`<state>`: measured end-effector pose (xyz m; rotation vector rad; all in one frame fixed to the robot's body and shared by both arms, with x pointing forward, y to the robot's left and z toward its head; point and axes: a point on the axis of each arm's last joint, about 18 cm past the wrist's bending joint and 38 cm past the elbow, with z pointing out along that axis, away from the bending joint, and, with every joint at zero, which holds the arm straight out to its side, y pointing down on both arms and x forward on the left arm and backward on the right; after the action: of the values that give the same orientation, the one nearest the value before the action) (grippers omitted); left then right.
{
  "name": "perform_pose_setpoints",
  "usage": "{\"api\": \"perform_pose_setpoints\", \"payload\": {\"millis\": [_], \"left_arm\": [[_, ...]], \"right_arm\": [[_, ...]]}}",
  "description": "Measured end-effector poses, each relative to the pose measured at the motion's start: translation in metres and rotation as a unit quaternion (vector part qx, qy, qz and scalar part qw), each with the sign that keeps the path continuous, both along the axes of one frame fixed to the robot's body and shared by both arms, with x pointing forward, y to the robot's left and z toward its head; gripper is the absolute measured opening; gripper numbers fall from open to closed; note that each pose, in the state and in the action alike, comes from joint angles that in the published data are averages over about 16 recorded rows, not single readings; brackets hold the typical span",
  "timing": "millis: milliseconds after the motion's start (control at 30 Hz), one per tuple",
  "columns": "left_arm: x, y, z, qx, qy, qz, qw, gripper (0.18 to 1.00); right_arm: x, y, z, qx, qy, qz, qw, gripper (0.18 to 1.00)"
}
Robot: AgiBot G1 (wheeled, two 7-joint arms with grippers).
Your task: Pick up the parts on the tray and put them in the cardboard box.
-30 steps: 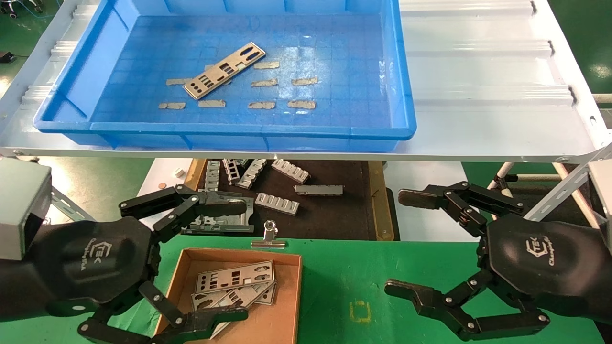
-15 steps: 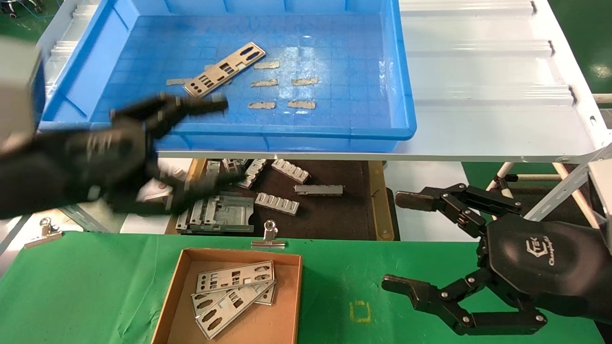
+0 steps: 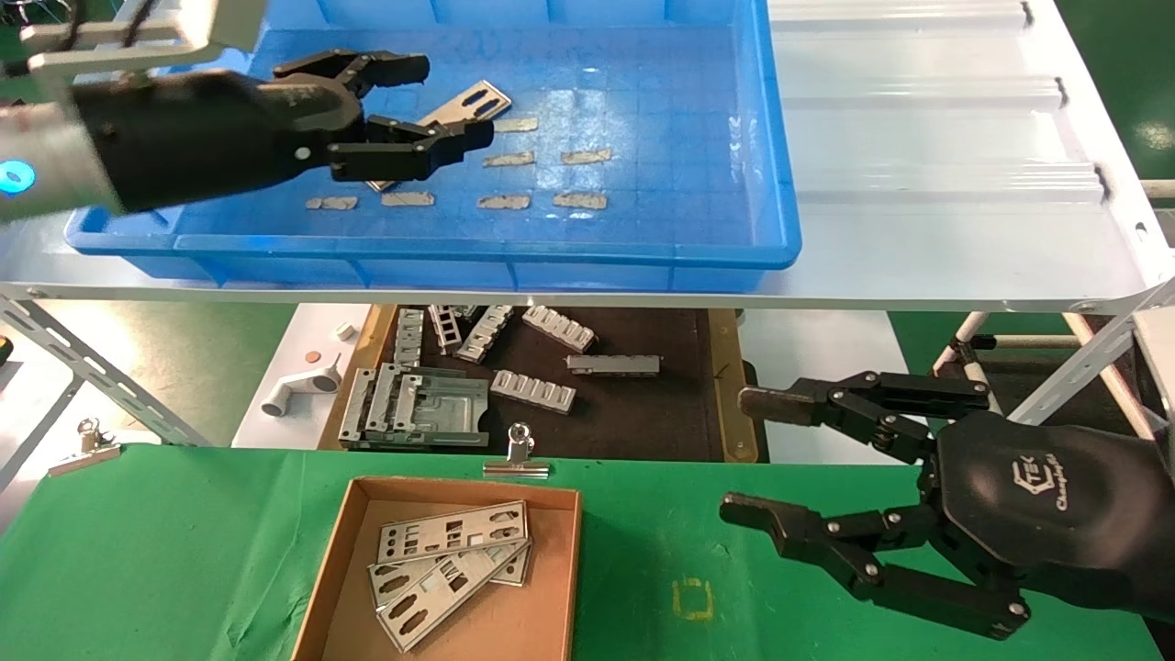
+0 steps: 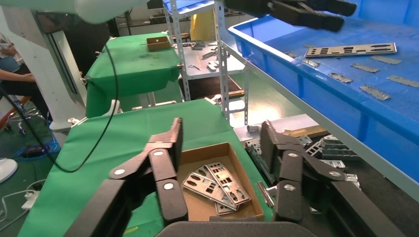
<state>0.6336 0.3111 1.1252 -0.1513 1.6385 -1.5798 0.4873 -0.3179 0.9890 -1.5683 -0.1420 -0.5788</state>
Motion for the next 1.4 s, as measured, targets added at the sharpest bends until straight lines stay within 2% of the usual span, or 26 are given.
{"api": "perform_pose_setpoints", "payload": {"millis": [200, 467, 667, 1000, 1200, 1400], "left_arm": [[0.025, -0.003, 0.009, 0.026, 0.011, 0.041, 0.9988, 1.001], [0.042, -0.002, 0.011, 0.04, 0.021, 0.073, 0.9962, 1.001], [0.05, 0.001, 0.01, 0.037, 0.026, 0.089, 0.995, 1.0], [0.059, 0.002, 0.004, 0.028, 0.032, 0.104, 0.9936, 0.978], [0.063, 0.003, 0.002, 0.025, 0.035, 0.113, 0.9926, 0.931], [0.066, 0.005, 0.001, 0.023, 0.035, 0.123, 0.9915, 0.847]], "right_arm": [[0.0, 0.0, 0.0, 0.0, 0.0, 0.0, 1.0, 0.551], [0.0, 0.0, 0.0, 0.0, 0.0, 0.0, 1.0, 0.379], [0.0, 0.0, 0.0, 0.0, 0.0, 0.0, 1.0, 0.293], [0.0, 0.0, 0.0, 0.0, 0.0, 0.0, 1.0, 0.211], [0.0, 0.0, 0.0, 0.0, 0.0, 0.0, 1.0, 0.194], [0.0, 0.0, 0.0, 0.0, 0.0, 0.0, 1.0, 0.191]]}}
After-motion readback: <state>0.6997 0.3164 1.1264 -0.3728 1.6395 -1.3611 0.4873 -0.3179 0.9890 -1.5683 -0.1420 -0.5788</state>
